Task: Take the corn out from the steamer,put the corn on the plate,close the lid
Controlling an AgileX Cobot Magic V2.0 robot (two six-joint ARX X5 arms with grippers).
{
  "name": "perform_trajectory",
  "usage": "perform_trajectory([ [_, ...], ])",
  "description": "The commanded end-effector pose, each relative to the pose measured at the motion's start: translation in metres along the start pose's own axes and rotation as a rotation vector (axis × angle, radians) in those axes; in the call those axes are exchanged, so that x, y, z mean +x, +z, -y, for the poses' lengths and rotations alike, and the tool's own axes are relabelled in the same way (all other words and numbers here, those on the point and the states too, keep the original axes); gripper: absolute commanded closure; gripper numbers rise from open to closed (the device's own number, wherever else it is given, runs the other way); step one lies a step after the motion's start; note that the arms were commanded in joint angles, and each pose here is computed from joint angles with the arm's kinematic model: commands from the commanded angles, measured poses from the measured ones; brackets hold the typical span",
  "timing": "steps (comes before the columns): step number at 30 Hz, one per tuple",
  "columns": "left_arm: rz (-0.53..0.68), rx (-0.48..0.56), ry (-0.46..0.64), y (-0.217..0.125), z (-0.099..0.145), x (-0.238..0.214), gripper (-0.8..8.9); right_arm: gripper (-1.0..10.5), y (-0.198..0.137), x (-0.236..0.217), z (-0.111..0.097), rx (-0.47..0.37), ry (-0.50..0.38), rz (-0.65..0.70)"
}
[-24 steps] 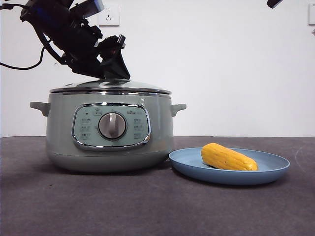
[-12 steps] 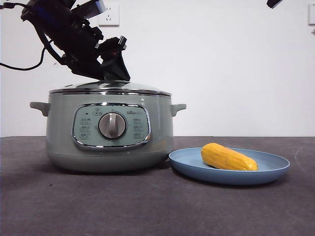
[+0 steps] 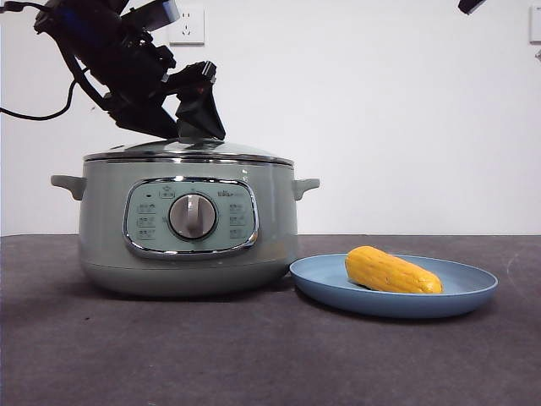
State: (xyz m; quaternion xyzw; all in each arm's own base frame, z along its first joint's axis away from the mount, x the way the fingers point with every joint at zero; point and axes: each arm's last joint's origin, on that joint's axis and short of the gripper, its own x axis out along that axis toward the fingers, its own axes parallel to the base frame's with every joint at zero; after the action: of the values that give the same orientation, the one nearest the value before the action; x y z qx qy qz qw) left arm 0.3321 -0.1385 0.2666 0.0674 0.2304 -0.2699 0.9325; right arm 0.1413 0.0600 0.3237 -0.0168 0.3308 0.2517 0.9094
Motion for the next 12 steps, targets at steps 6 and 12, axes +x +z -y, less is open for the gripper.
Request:
perform_trajectory([
  [6, 0.024, -0.004, 0.008, 0.007, 0.000, -0.017, 2.47, 3.8, -0.001, 0.001, 0.000, -0.006, 0.003, 0.000],
  [12, 0.068, 0.004, 0.011, 0.022, 0.005, -0.053, 2.47, 3.8, -0.001, 0.001, 0.000, -0.009, 0.003, -0.001],
])
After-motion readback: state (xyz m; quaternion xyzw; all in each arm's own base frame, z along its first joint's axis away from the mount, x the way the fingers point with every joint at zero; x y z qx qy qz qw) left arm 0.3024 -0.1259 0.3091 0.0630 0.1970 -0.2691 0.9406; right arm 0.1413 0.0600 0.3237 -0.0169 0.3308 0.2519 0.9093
